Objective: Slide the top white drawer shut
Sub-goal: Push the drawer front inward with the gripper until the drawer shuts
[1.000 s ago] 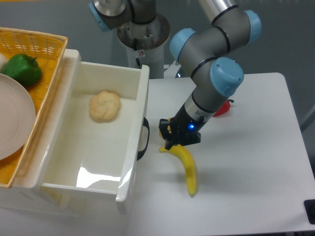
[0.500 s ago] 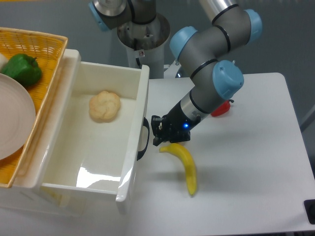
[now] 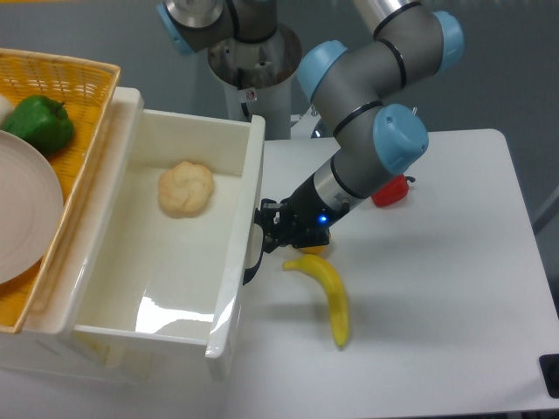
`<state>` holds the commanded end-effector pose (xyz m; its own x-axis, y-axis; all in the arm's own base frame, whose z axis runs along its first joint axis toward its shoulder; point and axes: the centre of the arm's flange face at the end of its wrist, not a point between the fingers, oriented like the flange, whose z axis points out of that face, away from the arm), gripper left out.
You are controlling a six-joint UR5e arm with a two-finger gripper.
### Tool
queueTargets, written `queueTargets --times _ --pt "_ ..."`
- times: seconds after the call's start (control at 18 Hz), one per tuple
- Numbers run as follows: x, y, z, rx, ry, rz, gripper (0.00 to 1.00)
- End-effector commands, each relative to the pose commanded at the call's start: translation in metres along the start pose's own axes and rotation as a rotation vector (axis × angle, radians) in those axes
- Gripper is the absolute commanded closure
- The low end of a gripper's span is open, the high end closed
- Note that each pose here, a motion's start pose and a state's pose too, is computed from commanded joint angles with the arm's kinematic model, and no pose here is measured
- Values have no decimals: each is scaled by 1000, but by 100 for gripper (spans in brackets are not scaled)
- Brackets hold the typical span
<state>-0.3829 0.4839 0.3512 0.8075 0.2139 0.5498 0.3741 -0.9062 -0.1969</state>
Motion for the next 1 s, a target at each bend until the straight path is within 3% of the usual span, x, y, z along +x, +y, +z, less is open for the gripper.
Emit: queueTargets --times 1.0 --pt "48 -12 24 -31 12 -1 100"
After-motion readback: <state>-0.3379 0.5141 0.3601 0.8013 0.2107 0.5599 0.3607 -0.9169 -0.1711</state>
